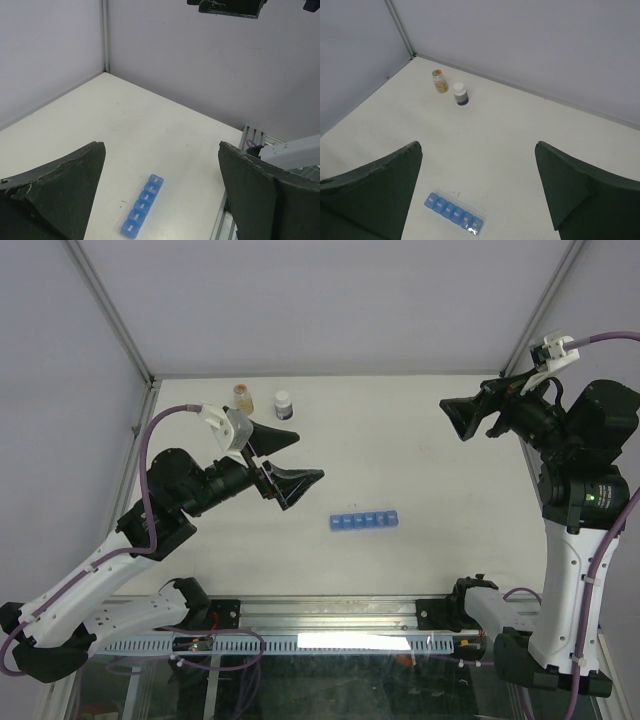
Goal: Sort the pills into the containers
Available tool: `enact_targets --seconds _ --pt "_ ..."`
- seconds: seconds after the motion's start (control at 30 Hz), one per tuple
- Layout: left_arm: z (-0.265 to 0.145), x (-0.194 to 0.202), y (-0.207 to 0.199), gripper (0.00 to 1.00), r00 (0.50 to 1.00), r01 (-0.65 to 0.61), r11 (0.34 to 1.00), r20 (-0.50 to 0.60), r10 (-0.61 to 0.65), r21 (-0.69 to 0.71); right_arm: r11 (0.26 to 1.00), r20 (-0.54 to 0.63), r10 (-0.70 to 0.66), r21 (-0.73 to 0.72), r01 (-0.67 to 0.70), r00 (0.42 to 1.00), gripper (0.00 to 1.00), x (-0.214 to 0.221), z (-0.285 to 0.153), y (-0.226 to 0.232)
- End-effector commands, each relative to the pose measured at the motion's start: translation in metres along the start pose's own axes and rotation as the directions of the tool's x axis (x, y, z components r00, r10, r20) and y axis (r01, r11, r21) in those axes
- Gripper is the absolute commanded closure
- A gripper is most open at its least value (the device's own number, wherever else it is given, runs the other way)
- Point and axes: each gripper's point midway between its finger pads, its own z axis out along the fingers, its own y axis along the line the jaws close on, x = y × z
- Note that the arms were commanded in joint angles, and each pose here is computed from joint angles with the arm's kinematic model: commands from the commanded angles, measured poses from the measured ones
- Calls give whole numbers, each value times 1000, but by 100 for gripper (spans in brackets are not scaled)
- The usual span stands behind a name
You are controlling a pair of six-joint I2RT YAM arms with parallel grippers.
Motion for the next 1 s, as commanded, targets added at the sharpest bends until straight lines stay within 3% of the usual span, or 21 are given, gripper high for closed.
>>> enact_targets --seconds 0.0,0.97 --pt "-4 -16 -1 1 998 -35 999 58 35 6 999 43 -33 19 33 998 1 -15 -4 -1" --pt "-2 -5 0 1 999 -27 1000 36 26 11 1000 44 -19 8 18 999 1 -11 -3 0"
